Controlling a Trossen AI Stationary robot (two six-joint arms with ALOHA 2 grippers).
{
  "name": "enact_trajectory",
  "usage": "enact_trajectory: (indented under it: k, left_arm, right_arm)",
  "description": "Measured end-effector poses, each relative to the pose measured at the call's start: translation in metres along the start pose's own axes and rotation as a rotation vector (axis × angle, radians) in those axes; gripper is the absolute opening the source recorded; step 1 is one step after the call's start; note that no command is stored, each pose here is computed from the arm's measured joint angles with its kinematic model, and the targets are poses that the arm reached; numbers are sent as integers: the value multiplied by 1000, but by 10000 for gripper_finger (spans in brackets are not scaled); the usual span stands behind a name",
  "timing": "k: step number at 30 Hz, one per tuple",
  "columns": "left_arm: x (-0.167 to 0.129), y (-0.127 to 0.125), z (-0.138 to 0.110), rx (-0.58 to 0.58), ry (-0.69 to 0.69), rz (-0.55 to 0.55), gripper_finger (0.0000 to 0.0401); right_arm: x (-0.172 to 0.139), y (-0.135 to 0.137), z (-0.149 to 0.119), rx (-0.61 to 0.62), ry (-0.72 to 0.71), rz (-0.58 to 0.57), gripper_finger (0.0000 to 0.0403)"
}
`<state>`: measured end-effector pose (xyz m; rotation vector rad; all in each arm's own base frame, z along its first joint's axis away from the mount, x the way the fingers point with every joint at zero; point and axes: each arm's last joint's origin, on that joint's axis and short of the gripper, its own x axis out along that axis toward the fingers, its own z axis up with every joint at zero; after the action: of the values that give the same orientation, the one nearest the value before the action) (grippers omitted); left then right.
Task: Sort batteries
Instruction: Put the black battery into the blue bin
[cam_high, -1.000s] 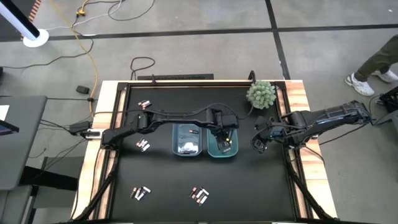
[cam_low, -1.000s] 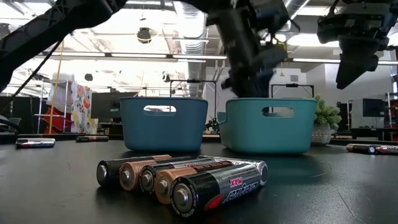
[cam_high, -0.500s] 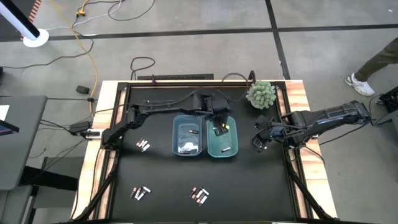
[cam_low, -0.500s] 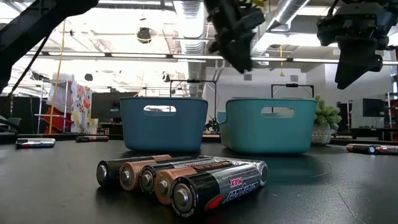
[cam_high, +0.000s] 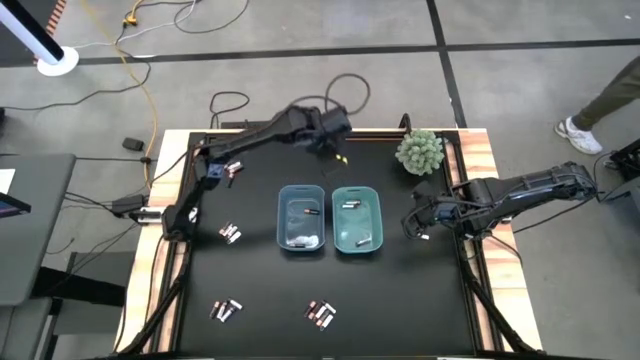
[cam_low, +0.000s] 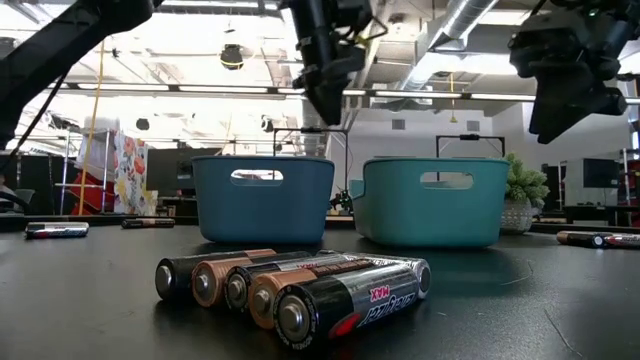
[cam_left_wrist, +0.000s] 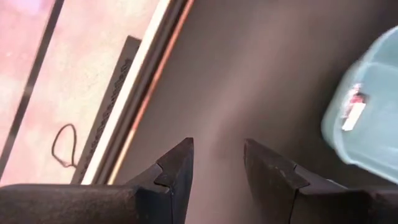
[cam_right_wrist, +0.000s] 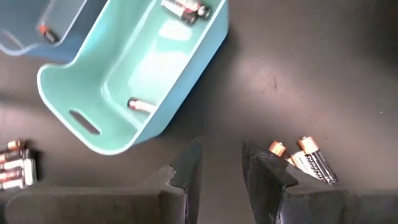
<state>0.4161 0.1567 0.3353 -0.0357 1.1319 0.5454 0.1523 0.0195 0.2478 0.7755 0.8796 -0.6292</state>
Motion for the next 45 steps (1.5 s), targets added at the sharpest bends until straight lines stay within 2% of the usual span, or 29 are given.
enact_trajectory:
  k: [7,9,12,16,22,29,33,36,45]
  left_arm:
    - [21,51,-9,-34,75,44,137]
    - [25,65,-15,-47,95,27,137]
    - [24,82,-24,-64,83,-2,137]
    - [23,101,-43,-82,49,21,137]
    - [19,125,-96,-118,29,50,137]
    - [20,149,-180,-217,110,81,137]
    - [22,163,-217,-285,174,101,137]
    - [28,173,-235,-310,222,107,137]
    - [69,177,-254,-276,429,5,137]
  right_arm:
    - [0,-1,1,102,-38,-16,127]
    - [0,-1,2,131,-60,-25,127]
    - [0,-1,2,162,-86,-33,127]
    - [0,-1,3,198,-94,-34,127]
    - [0,-1,4,211,-118,-34,127]
    - [1,-4,10,235,-135,-54,127]
    - [2,-7,13,232,-143,-67,127]
    - [3,-8,16,234,-148,-79,127]
    - [3,-11,19,243,-157,-91,127]
